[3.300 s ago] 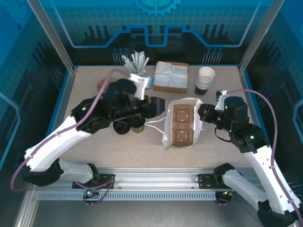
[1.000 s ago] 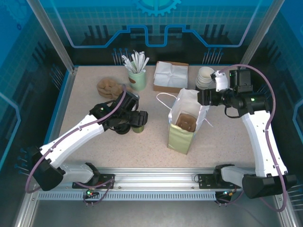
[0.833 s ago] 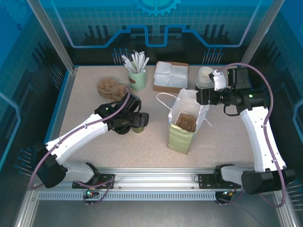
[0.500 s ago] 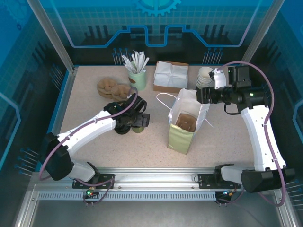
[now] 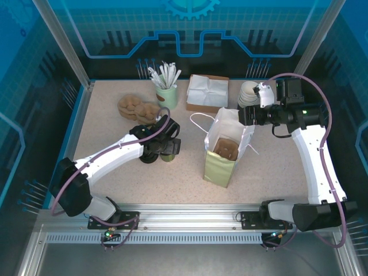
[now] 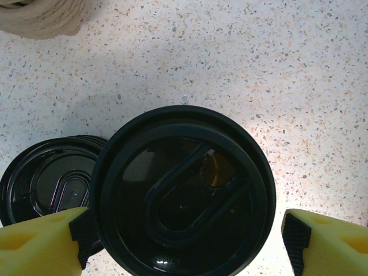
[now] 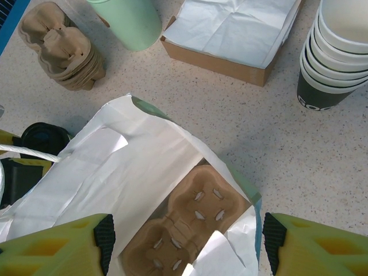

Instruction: Pack the takeout coffee

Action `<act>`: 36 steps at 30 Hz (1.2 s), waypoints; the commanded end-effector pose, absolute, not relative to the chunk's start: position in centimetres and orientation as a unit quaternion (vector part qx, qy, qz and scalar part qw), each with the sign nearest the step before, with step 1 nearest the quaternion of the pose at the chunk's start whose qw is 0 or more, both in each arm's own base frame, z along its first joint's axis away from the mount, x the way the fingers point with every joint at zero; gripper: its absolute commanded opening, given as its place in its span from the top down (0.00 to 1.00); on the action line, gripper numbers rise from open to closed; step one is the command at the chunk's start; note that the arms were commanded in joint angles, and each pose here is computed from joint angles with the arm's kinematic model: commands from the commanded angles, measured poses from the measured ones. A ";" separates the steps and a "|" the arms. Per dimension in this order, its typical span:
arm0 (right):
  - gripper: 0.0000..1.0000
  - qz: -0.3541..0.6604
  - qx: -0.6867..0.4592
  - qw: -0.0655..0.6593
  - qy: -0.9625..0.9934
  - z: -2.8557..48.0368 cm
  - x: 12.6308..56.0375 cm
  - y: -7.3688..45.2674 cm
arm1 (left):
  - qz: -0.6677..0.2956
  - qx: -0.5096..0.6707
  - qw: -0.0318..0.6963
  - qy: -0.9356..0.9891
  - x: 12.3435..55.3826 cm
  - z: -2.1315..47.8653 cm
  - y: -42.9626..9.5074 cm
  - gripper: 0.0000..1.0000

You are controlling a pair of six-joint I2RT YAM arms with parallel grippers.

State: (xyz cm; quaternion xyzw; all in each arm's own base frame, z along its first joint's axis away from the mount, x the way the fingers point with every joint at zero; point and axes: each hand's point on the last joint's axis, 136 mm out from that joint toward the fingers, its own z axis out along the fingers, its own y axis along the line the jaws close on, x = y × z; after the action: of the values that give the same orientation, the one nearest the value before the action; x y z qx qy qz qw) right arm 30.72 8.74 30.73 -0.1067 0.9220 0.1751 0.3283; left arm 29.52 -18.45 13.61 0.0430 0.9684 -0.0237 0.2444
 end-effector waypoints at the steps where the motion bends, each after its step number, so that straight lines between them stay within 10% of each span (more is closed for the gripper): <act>1: 0.29 0.174 -0.110 0.332 0.921 31.4 30.9 8.5 | -0.004 0.035 0.245 0.969 30.0 12.8 -17.9 0.15; 36: 0.30 0.161 -0.104 0.329 0.925 31.2 31.6 8.0 | 0.007 0.049 0.229 0.972 31.2 10.6 -17.9 0.22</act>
State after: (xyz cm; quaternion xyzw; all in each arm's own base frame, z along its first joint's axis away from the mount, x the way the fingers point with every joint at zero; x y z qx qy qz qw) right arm 31.58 8.68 30.58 -0.1045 0.9246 0.1714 0.3238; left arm 31.43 -18.53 12.37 0.0407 0.9660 -0.0105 0.2550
